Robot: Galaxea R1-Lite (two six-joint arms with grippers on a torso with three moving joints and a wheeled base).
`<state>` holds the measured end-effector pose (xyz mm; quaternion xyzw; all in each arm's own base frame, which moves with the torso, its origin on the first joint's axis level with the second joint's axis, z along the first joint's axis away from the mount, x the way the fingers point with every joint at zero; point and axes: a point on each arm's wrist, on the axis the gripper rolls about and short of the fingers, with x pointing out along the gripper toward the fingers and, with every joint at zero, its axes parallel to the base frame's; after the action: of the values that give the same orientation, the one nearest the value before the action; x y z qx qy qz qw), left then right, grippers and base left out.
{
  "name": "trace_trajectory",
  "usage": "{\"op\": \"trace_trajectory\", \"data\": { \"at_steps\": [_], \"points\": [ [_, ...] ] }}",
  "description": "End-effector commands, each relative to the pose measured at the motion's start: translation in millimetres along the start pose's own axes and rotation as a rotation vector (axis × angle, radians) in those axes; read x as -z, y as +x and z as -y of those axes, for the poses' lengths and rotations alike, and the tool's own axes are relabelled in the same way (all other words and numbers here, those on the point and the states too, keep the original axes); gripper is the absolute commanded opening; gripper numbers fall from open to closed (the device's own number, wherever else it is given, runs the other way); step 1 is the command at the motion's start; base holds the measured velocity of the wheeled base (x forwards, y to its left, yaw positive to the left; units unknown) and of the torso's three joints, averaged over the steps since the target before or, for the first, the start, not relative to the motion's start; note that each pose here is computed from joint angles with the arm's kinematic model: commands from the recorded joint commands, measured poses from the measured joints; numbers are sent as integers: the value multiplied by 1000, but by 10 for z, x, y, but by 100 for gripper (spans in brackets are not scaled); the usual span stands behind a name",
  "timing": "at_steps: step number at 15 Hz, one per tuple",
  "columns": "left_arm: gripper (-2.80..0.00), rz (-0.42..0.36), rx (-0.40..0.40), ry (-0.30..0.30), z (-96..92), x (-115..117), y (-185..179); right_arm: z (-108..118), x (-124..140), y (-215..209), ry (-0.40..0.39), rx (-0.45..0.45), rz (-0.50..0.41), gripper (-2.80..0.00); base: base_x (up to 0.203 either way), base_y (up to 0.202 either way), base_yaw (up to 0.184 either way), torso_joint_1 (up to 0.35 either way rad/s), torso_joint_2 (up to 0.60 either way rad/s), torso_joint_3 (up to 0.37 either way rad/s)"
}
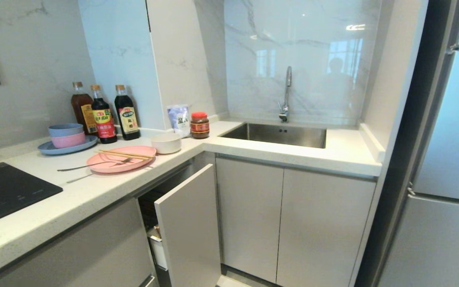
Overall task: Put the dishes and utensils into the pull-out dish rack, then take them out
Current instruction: Open the cupboard
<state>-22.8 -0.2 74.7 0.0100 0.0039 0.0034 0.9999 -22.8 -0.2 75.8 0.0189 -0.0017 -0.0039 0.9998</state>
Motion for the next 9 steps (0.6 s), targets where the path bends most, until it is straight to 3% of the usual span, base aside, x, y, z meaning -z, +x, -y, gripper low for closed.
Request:
{"op": "trace_trajectory", "data": {
  "at_steps": [1, 9],
  "points": [
    [-280, 0, -1, 0, 0, 1, 0, 0, 0, 0, 0, 0, 0, -280, 0, 0, 0, 0, 0, 0],
    [-280, -2, 4, -18, -1, 0, 1, 0, 0, 0, 0, 0, 0, -280, 0, 0, 0, 0, 0, 0]
  ]
}}
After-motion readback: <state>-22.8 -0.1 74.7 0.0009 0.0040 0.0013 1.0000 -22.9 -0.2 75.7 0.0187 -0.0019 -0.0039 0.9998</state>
